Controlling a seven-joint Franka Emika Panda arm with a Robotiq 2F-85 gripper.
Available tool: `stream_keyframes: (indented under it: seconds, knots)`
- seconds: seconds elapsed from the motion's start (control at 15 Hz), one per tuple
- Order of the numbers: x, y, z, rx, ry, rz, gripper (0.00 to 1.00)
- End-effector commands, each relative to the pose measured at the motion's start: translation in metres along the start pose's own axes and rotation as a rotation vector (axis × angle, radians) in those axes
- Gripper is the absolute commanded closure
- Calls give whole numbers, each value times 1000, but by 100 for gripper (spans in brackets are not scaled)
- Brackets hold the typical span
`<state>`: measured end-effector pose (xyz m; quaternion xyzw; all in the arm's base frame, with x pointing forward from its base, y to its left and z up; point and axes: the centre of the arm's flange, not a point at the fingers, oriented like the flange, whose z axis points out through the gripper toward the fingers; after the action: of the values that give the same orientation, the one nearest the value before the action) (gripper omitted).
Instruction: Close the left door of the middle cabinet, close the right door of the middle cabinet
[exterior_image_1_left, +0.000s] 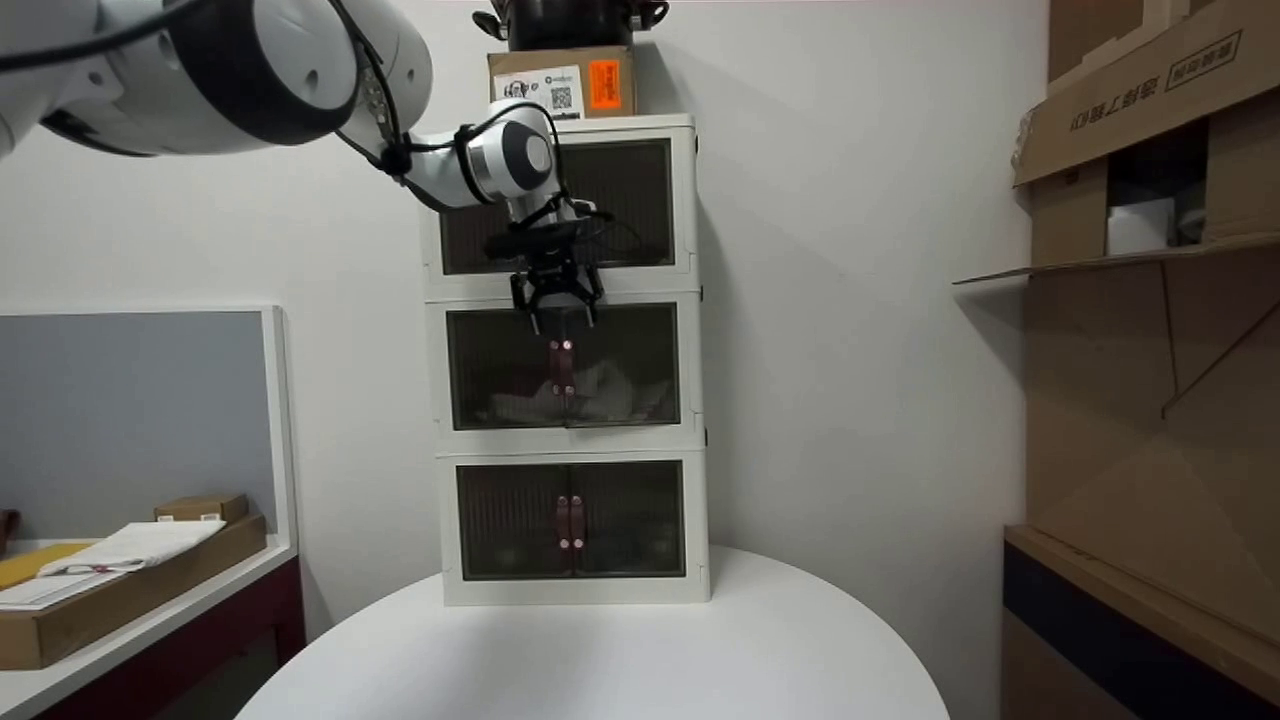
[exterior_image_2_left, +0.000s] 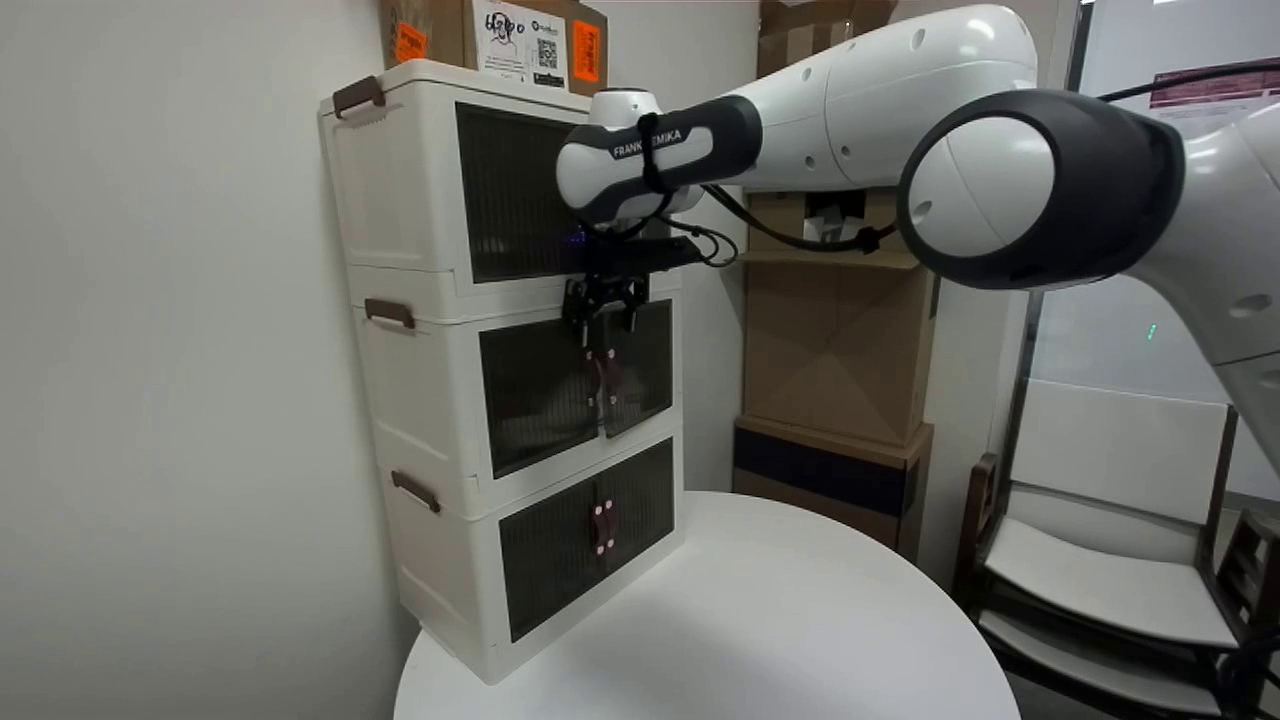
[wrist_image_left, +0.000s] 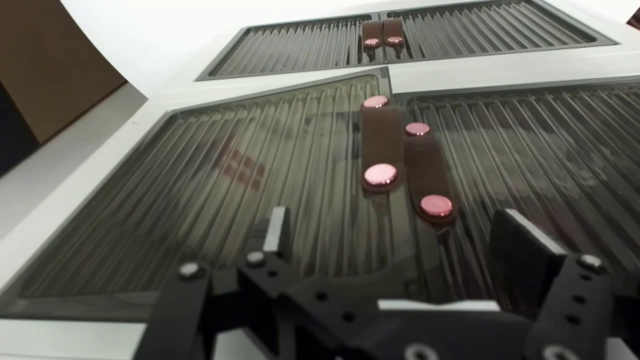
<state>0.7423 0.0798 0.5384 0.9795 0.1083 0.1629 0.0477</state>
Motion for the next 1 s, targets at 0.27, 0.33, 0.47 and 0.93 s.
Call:
stream_keyframes:
  seconds: [0.27, 0.33, 0.47, 0.93]
  knots:
    - [-54, 18, -5, 22, 189, -56, 0]
    - [-59, 24, -5, 6, 225, -39, 0]
    - [-70, 32, -1, -2, 285, -10, 0]
    - [-112, 45, 22, 22, 357, 55, 0]
